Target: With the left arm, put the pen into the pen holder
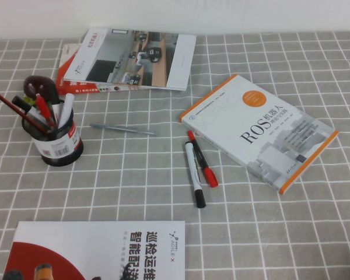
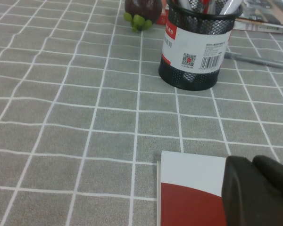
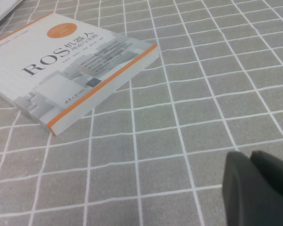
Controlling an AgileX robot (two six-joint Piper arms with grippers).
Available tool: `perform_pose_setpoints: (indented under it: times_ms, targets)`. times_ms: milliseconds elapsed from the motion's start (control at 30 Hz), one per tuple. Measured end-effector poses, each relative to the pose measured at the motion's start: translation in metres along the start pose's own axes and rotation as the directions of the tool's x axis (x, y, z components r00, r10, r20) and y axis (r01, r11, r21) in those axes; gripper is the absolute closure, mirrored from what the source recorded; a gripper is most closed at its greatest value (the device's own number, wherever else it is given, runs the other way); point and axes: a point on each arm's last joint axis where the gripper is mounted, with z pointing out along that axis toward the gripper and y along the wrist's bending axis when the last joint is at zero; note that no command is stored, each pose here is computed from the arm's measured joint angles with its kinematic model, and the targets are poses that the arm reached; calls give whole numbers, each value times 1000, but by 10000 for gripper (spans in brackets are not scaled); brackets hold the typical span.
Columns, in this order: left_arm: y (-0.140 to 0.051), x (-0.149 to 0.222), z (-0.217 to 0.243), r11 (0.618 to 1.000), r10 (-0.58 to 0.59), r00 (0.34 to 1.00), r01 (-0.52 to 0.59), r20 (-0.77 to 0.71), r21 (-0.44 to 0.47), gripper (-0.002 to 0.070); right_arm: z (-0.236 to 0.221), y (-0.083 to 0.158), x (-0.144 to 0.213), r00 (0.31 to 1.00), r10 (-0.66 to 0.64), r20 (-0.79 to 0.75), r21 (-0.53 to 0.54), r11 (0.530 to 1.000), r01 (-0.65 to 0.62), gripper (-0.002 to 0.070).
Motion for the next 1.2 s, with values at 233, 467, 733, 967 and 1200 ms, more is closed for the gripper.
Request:
perform_pose_setpoints:
  times_ms: [233, 467, 733, 967, 1200]
  targets:
    - [0, 0, 0, 1000, 5, 1000, -5, 0, 0, 675, 0, 0, 0, 1000, 0, 0, 0, 1000, 0, 691]
    - [0, 0, 0, 1000, 5, 1000, -5, 0, 0, 675, 0, 0, 0, 1000, -1, 0, 2, 1000, 1, 691]
    - [0, 0, 0, 1000, 7, 1000, -7, 0, 0, 675, 0, 0, 0, 1000, -1, 0, 2, 1000, 1, 692]
    - [0, 0, 0, 1000, 7, 1000, -7, 0, 0, 675, 0, 0, 0, 1000, -1, 0, 2, 1000, 1, 691]
    - [0, 0, 0, 1000, 9, 1000, -9, 0, 0, 675, 0, 0, 0, 1000, -1, 0, 2, 1000, 1, 691]
